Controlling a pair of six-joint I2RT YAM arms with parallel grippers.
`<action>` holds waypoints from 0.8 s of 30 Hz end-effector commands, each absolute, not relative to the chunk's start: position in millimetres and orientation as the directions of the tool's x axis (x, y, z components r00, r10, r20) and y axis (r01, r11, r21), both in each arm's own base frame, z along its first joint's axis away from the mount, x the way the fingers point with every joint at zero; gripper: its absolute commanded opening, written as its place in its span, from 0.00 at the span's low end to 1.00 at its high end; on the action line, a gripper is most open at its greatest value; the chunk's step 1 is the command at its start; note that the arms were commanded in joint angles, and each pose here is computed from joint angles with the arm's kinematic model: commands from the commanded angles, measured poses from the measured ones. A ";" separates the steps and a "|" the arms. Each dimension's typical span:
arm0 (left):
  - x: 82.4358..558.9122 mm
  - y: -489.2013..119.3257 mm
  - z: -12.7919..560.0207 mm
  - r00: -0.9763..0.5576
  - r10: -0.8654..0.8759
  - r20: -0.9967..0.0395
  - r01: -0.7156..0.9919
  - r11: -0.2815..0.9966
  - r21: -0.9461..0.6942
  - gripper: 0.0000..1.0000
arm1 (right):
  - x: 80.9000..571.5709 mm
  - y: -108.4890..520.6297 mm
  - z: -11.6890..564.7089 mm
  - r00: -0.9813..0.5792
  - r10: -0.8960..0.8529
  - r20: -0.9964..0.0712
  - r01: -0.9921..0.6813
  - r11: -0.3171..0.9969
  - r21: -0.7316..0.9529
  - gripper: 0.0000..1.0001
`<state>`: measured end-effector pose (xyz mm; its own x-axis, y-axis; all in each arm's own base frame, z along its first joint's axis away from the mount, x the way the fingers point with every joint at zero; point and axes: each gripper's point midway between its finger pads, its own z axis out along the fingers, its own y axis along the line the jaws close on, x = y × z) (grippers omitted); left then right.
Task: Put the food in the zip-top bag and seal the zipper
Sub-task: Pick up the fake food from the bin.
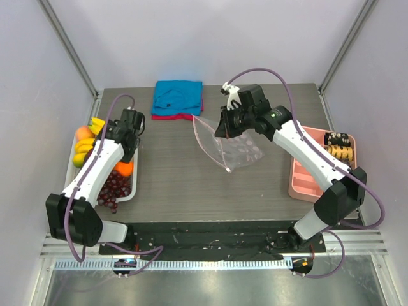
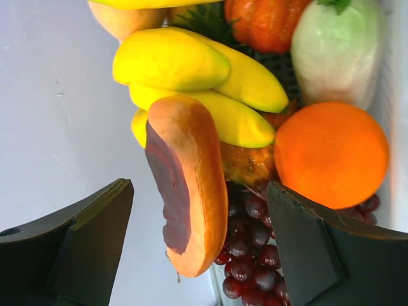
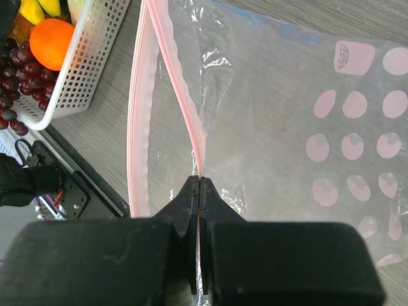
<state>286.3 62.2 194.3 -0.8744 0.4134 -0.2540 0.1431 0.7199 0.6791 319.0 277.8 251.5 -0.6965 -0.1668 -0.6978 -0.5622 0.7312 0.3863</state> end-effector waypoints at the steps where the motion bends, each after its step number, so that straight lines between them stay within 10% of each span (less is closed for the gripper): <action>1: 299.8 73.6 202.1 -0.873 0.391 -0.291 0.039 0.652 0.757 0.88 | 329.0 282.2 274.3 -0.652 -0.143 -0.745 -0.586 0.718 0.375 0.01; 24: 311.2 78.7 185.3 -0.882 0.433 -0.184 0.089 0.537 0.839 0.63 | 330.5 284.5 275.4 -0.650 -0.150 -0.745 -0.593 0.714 0.374 0.01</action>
